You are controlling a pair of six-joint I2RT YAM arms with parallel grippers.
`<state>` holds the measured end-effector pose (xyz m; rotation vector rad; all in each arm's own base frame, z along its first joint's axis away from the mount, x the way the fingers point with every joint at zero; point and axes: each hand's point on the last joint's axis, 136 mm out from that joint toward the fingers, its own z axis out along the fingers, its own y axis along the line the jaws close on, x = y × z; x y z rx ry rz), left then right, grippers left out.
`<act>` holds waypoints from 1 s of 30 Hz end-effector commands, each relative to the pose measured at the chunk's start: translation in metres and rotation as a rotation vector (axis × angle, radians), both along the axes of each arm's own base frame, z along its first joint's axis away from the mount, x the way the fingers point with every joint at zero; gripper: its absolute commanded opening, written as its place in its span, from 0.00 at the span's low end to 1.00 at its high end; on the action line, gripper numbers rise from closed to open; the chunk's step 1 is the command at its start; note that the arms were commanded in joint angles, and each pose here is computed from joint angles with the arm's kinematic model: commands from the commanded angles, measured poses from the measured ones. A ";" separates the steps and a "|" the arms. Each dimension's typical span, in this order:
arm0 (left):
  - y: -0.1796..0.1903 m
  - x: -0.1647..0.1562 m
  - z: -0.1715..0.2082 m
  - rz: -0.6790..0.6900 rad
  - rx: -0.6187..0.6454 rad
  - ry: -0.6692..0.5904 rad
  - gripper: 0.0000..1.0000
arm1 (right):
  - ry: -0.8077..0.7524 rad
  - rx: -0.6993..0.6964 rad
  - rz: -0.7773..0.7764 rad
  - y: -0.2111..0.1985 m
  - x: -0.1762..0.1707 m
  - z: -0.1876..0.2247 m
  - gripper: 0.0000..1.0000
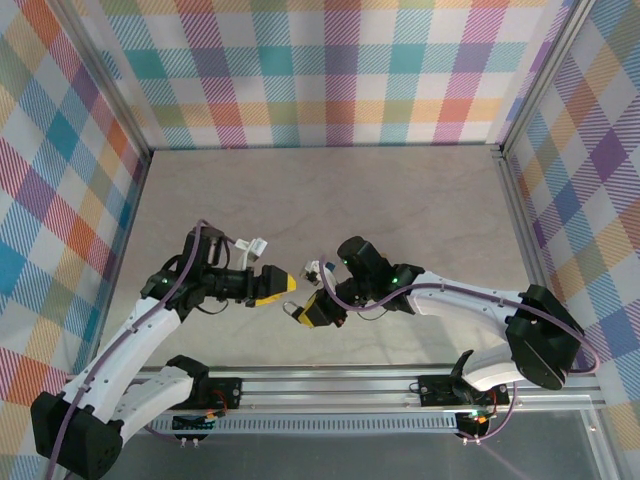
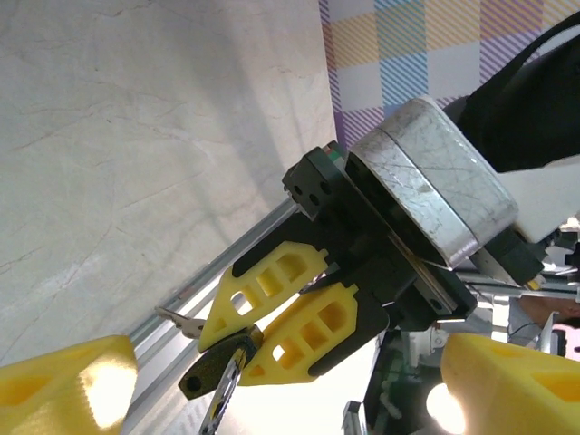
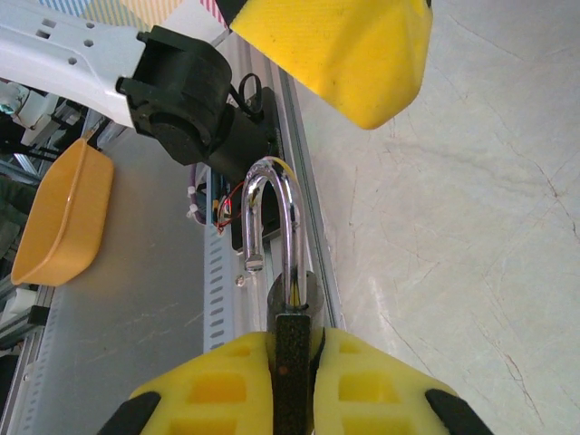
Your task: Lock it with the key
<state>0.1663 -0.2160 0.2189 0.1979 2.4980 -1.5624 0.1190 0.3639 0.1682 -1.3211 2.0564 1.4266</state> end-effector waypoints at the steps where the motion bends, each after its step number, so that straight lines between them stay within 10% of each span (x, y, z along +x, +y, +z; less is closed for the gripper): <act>1: -0.003 -0.010 0.004 -0.064 0.013 -0.008 0.83 | -0.036 0.059 0.032 0.000 -0.002 0.011 0.00; 21: -0.011 -0.029 -0.008 -0.170 0.131 -0.032 0.42 | -0.036 0.117 0.080 -0.006 -0.014 0.029 0.00; 30: -0.011 -0.043 0.006 -0.196 0.104 -0.093 0.40 | -0.024 0.121 0.090 -0.007 -0.017 0.030 0.00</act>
